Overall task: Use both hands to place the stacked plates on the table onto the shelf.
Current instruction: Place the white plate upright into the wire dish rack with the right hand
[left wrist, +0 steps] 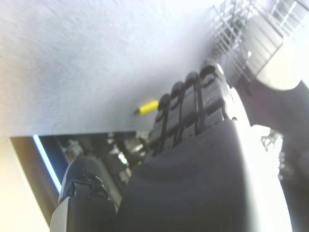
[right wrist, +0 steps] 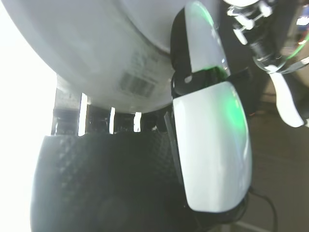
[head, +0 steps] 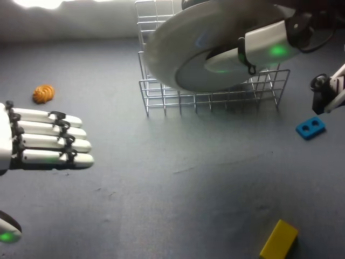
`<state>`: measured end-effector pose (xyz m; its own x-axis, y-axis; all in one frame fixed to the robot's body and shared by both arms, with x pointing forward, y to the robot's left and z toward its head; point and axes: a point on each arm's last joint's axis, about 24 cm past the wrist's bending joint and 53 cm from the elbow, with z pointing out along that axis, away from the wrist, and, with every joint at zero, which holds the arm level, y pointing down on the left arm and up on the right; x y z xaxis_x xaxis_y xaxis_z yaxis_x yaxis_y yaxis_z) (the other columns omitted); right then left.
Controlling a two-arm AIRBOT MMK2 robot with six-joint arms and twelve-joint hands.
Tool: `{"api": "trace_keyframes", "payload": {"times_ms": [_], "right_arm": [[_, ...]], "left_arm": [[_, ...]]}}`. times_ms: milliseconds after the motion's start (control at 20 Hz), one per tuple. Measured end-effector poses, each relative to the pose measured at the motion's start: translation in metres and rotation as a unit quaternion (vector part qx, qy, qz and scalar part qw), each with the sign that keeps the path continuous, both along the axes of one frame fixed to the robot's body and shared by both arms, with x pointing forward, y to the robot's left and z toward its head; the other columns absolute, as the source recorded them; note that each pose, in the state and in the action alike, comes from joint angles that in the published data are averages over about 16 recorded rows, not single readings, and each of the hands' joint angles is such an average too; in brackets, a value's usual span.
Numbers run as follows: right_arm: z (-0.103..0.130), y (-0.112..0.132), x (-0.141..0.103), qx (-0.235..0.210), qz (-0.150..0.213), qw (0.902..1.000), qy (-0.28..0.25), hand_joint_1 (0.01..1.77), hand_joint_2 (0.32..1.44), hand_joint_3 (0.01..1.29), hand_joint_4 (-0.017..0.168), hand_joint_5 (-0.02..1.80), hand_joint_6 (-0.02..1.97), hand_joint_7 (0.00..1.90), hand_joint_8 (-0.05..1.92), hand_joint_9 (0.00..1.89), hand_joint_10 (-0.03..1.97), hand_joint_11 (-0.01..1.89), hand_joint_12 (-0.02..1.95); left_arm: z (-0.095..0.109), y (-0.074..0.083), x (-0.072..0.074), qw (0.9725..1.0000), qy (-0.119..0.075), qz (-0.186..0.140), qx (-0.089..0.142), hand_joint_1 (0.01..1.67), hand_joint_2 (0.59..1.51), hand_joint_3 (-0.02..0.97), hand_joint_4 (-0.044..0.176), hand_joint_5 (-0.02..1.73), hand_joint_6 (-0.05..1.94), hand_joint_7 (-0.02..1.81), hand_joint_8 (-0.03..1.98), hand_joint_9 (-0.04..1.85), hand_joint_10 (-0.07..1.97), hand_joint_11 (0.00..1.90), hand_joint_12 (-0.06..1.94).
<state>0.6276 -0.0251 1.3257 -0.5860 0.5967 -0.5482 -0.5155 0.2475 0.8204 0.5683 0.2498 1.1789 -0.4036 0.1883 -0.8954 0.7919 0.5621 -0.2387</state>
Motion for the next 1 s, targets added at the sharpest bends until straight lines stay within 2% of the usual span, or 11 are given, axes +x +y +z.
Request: {"api": "trace_keyframes", "payload": {"times_ms": [500, 700, 1000], "right_arm": [[0.002, -0.016, 0.028, 0.025, -0.027, 0.9988, 0.034, 1.2, 1.05, 0.01, -0.009, 0.84, 1.16, 0.98, 1.04, 1.09, 0.43, 0.68, 1.26], [0.0, -0.018, 0.037, 0.026, -0.034, 0.9984, 0.036, 1.2, 1.05, 0.01, -0.009, 0.83, 1.16, 0.98, 1.05, 1.09, 0.43, 0.69, 1.26], [-0.005, -0.02, 0.051, 0.025, -0.043, 0.998, 0.039, 1.21, 1.07, 0.01, -0.009, 0.82, 1.16, 0.98, 1.05, 1.09, 0.44, 0.69, 1.27]], "left_arm": [[0.001, -0.03, -0.023, 0.9972, -0.014, -0.073, -0.003, 0.01, 1.12, 0.013, -0.002, 0.03, 0.01, 0.05, 0.0, 0.03, 0.01, 0.02, 0.01], [0.0, -0.035, -0.025, 0.9959, -0.023, -0.087, 0.005, 0.01, 1.12, 0.013, -0.002, 0.03, 0.01, 0.06, 0.0, 0.02, 0.01, 0.02, 0.01], [-0.001, -0.035, -0.02, 0.995, -0.037, -0.09, 0.02, 0.02, 1.12, 0.013, -0.002, 0.05, 0.01, 0.07, 0.0, 0.03, 0.01, 0.02, 0.01]]}}
